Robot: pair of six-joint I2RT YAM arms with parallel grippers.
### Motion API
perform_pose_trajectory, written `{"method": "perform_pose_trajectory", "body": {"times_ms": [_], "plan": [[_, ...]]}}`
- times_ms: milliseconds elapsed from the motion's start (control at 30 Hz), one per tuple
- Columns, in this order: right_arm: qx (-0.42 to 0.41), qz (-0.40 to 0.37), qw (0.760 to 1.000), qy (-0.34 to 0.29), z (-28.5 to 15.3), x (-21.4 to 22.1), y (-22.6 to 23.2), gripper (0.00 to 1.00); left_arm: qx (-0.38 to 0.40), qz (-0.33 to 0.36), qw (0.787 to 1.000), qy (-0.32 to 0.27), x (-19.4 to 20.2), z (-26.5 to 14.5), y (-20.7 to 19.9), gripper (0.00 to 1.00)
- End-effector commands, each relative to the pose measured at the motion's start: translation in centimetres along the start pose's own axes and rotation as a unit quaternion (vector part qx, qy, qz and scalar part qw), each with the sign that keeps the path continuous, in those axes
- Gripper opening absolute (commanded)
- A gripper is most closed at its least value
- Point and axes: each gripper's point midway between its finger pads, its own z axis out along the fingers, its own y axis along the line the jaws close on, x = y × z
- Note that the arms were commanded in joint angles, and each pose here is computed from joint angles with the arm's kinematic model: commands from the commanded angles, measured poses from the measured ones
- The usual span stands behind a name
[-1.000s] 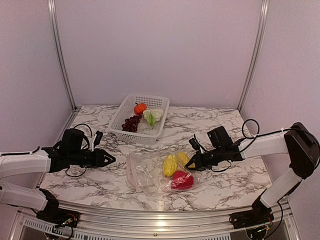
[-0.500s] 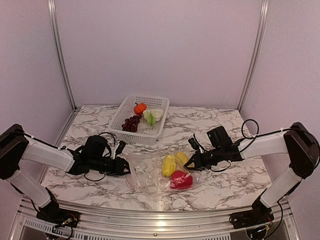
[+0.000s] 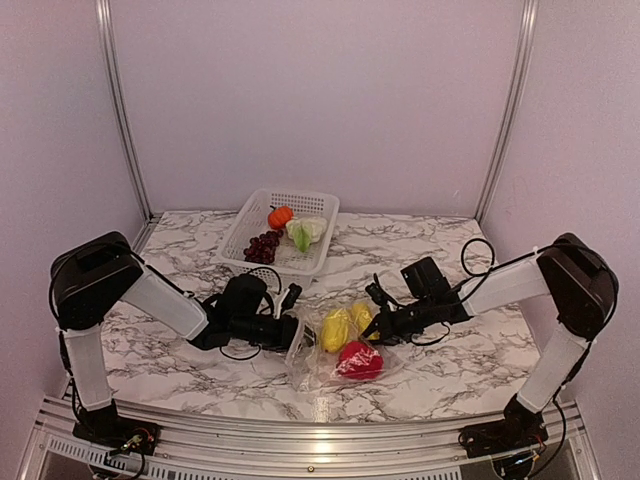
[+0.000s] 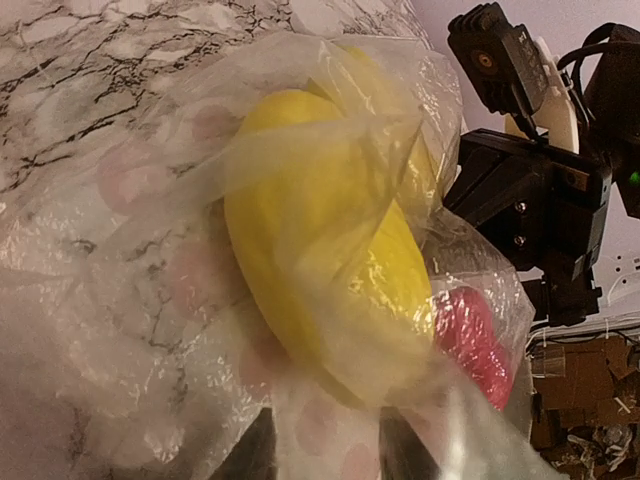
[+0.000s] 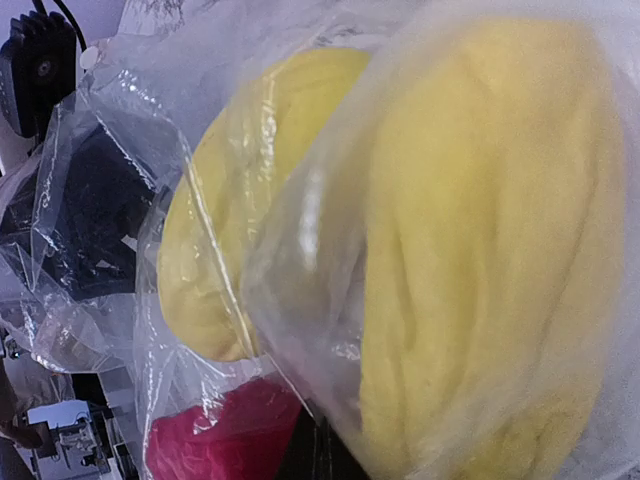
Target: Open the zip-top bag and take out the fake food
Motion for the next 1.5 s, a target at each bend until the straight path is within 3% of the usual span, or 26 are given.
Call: {"method": "perform_pose_trajectory", "body": {"times_ms": [0,133,500,733,867,967,1467], "plan": [[0.001,-0.014,1.000,0.010,1.0,-0.7,0.1,0.00,0.015,0.019,1.000,-0.012,-1.1,2.0,-1.3,0.43],[0.015,0.002,0.999,0.030,1.5,0.1,-0.9,0.00,0.009,0.036,0.999,-0.012,-1.4,2.8,-1.8,0.58],[-0.019,-0.013,0.999,0.045,2.1,0.4,0.4,0.00,-0.031,0.054,0.998,-0.003,-1.7,4.5,-1.7,0.83],[-0.060,-0.049,0.995,0.063,3.5,0.5,3.3,0.00,-0.122,0.051,0.991,0.018,-1.8,5.2,1.5,0.88],[-0.057,-0.049,0.995,0.058,3.2,0.4,3.5,0.00,-0.189,0.047,0.981,0.024,-1.7,4.7,3.9,0.83],[-0.040,-0.047,0.997,0.052,2.6,0.6,3.0,0.00,-0.212,0.042,0.976,0.024,-1.6,3.7,4.7,0.74],[0.027,0.009,0.999,-0.031,-2.6,0.3,-0.5,0.00,-0.180,0.075,0.980,0.038,-0.3,-2.3,3.6,0.34]]}}
